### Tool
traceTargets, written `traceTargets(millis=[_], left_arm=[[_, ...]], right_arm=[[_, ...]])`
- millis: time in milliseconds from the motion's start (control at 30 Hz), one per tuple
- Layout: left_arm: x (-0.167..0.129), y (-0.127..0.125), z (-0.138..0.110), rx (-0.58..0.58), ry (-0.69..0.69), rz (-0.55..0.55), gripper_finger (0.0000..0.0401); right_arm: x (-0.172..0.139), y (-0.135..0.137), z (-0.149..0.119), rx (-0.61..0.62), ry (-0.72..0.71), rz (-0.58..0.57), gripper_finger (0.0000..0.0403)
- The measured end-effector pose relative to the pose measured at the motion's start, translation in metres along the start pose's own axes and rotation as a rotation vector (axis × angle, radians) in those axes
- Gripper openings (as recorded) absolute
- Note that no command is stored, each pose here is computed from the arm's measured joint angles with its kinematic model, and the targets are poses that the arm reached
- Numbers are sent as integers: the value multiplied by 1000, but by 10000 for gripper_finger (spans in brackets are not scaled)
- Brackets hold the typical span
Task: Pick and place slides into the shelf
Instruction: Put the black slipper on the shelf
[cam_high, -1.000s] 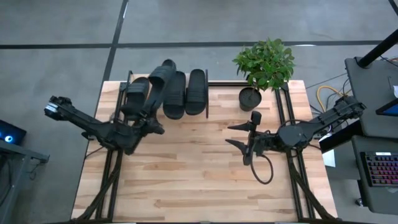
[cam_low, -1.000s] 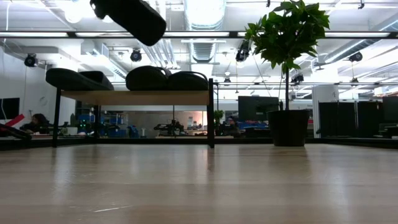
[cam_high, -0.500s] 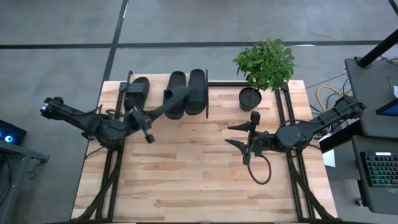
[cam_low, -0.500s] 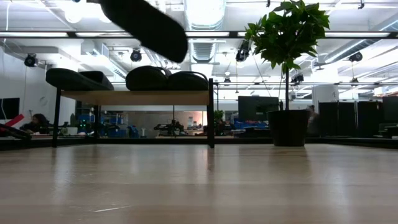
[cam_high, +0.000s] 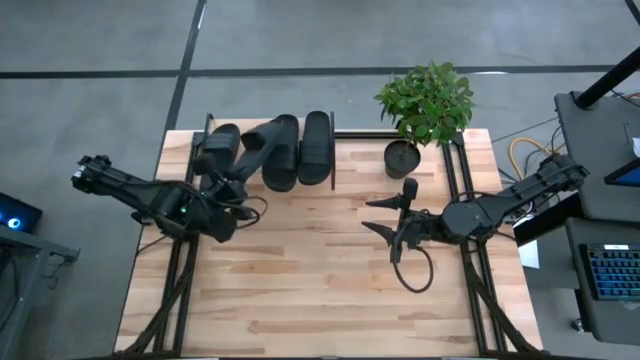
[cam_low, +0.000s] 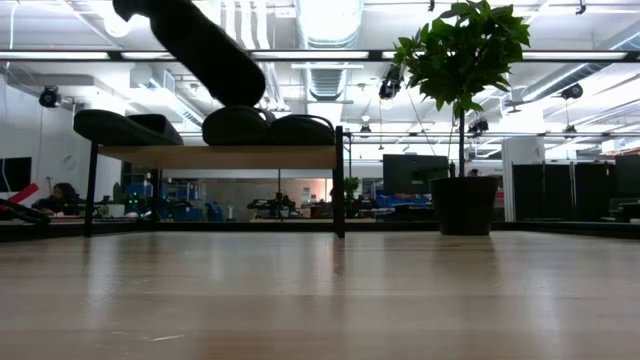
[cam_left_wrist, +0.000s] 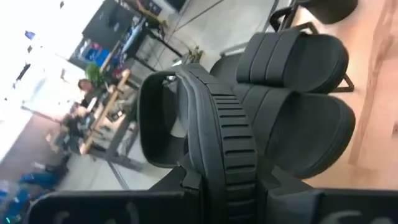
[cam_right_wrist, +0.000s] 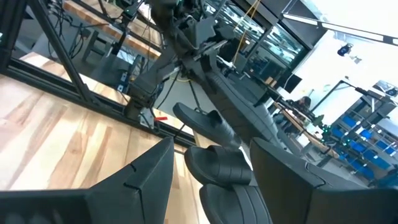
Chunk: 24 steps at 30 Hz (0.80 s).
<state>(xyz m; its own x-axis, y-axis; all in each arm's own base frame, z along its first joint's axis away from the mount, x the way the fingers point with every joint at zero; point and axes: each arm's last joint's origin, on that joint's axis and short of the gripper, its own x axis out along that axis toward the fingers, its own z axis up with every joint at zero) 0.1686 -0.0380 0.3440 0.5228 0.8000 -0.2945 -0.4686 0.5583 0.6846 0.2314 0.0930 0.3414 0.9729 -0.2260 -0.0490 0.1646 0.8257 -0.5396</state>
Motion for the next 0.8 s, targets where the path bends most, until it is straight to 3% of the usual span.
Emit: traceTargets(millis=[233,800], left_arm=[[3,-5,-21,31,76,28,33],[20,-21,-39,220,184,99,33]], right_arm=[[0,0,0,-3,2,1,203],[0,0,-1,-3,8,3,203]])
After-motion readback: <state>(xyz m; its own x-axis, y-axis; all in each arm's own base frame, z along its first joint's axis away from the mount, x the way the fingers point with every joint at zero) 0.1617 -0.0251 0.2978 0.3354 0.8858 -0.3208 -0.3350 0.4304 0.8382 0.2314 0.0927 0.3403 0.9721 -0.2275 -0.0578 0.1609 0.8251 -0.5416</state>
